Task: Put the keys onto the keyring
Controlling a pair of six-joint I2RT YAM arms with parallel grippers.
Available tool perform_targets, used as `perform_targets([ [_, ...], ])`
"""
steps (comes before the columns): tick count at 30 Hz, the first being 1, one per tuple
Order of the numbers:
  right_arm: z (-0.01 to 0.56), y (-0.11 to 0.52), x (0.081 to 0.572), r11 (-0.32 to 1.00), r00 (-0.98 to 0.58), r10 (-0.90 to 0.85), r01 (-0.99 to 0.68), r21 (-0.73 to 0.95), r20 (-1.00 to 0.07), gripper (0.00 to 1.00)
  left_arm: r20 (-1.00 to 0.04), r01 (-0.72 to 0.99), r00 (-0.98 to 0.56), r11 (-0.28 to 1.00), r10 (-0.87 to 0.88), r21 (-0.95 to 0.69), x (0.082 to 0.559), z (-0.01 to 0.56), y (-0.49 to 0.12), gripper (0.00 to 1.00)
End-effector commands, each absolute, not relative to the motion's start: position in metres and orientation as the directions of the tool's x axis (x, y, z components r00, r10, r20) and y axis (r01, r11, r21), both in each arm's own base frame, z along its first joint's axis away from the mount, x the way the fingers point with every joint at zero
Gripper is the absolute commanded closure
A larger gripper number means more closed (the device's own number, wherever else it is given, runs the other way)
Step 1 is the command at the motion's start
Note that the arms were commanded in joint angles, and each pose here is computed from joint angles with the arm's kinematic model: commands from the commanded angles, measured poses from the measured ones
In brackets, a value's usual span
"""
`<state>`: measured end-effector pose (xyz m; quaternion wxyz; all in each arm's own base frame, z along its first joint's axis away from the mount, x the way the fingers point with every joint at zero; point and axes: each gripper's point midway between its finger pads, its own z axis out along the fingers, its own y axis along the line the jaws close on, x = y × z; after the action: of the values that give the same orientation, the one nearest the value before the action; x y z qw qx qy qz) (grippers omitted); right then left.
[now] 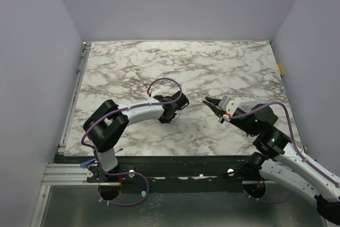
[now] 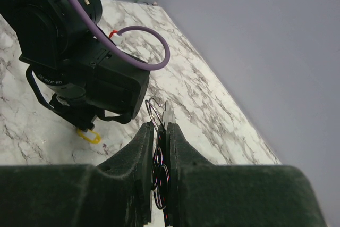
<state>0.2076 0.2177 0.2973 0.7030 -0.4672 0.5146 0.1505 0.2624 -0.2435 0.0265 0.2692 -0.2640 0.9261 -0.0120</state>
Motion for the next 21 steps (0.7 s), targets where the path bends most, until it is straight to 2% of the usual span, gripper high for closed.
perform_targets([
  [1,0.308,0.218,0.206,0.534,0.454,-0.241,-0.676,-0.508,-0.858,0.99,-0.491,-0.473,-0.723,0.866,-0.487,-0.162,0.259,0.026,-0.248,0.78],
  [12,0.307,0.22,0.206,0.525,0.451,-0.245,-0.683,-0.509,-0.858,0.99,-0.501,-0.473,-0.721,0.868,-0.479,-0.151,0.252,0.025,-0.239,1.0],
  [21,0.306,0.221,0.206,0.517,0.449,-0.251,-0.687,-0.511,-0.857,0.99,-0.537,-0.388,-0.743,0.911,-0.399,-0.14,0.255,0.042,-0.24,1.0],
])
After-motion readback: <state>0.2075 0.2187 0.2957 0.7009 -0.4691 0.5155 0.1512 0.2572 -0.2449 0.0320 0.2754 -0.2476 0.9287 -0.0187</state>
